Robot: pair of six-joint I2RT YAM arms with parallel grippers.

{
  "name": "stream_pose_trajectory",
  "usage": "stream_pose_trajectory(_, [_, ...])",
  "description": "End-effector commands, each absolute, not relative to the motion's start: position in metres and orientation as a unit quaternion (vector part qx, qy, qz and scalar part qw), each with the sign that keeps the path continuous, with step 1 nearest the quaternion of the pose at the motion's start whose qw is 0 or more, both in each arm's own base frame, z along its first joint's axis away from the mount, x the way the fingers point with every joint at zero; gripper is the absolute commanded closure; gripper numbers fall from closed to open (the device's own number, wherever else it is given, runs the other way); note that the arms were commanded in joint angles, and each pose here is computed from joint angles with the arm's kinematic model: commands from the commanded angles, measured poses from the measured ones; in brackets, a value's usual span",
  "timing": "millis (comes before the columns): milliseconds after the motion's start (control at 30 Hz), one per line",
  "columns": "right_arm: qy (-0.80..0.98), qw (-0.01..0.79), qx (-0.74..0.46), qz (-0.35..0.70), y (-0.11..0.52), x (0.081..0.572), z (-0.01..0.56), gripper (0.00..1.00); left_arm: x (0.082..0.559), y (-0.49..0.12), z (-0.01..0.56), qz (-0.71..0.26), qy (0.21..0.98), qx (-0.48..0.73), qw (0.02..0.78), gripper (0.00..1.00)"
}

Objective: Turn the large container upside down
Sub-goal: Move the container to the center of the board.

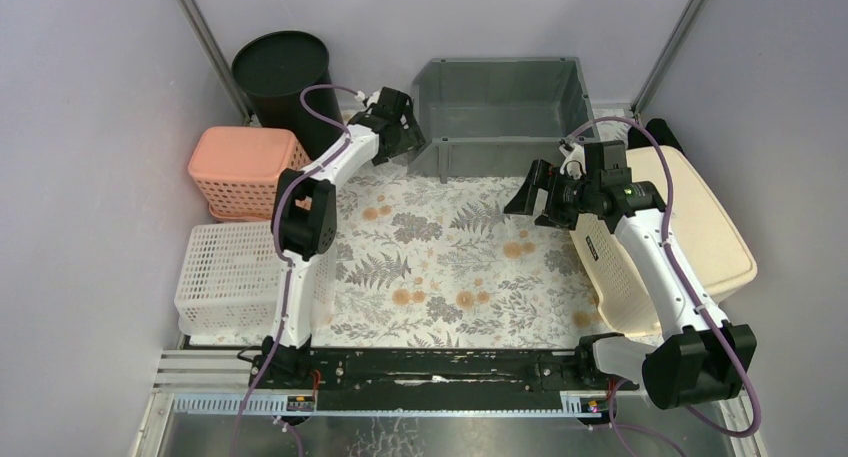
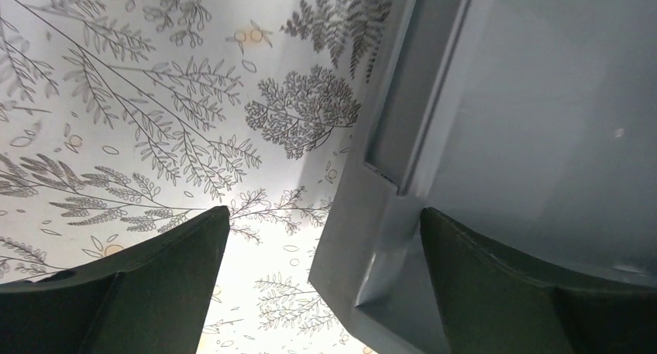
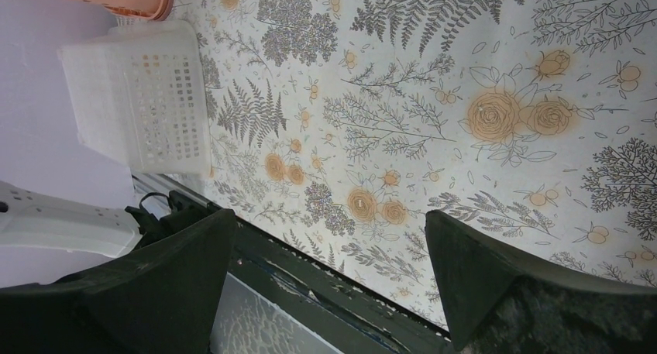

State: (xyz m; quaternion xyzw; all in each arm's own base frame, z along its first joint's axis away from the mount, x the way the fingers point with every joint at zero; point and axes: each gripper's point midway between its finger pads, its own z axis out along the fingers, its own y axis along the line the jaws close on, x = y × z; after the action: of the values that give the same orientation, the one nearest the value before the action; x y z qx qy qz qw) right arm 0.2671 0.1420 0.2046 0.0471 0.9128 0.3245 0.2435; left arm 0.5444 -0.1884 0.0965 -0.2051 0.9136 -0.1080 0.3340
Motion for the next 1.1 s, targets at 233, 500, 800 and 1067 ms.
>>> stream_pose_trajectory(233, [0.897,0.266,0.02,0.353,0.152,0.269,0.229,0.01,0.539,-0.188,0.076,-0.094,0.92,-0.192,0.328,0.0])
stream_pose_trajectory(500, [0.893,0.263,0.016,0.364,0.157,0.264,0.229,0.02,0.498,-0.171,0.053,-0.072,0.927,-0.205,0.305,0.01])
stream_pose_trajectory(800, [0.891,0.263,0.005,0.369,0.163,0.261,0.232,0.01,0.439,-0.153,0.04,-0.072,0.929,-0.232,0.28,0.01])
stream_pose_trajectory(1067, [0.891,0.277,-0.011,0.36,0.165,0.279,0.247,0.03,0.382,-0.159,0.039,-0.082,0.932,-0.222,0.273,0.02])
